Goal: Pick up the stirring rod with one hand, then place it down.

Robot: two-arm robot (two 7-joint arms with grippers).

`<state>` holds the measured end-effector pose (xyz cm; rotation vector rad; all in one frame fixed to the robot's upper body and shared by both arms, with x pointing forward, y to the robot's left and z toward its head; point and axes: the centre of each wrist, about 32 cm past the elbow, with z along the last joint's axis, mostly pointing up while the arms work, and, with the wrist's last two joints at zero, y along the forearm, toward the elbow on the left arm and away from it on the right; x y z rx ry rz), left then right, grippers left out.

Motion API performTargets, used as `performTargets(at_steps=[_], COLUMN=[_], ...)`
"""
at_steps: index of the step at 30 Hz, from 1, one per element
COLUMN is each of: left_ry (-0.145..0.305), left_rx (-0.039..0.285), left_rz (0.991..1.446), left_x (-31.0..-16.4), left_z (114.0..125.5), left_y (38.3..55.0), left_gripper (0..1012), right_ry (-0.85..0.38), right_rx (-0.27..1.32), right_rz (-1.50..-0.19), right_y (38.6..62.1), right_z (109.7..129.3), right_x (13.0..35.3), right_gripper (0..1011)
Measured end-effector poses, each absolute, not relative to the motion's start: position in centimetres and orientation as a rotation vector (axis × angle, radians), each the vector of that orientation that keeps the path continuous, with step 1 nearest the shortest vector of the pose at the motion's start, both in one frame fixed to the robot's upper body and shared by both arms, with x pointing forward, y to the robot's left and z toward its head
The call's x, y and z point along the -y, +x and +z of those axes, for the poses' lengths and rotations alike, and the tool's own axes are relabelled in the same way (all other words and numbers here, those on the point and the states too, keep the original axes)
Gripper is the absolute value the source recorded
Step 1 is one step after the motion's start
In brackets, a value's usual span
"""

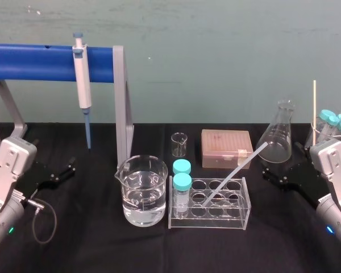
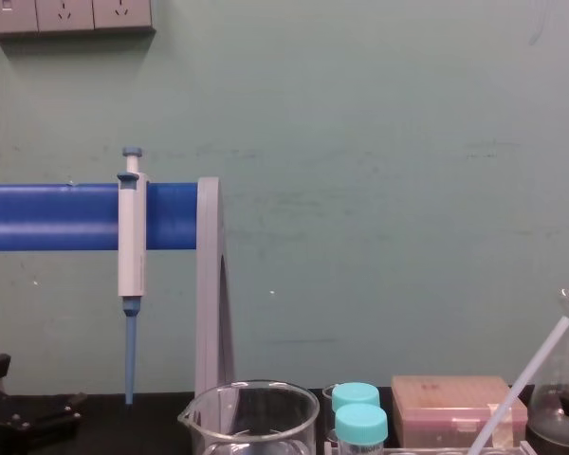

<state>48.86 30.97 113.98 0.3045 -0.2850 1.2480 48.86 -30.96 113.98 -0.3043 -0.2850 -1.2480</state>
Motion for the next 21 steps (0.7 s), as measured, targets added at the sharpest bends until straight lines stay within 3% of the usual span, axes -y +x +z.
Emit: performTargets(at_steps=[21], left_ry=[0.304], left_rx=[0.285], left_rz=[1.248], left_x=[-30.97], left_z=[113.98], left_y=[48.86], left_gripper=[1000], right_ry=[-0.304], right_rx=[0.285], right_rz=[-1.248], right_y=[48.87], right_z=[113.98], right_x=[30.96], right_gripper=[1003])
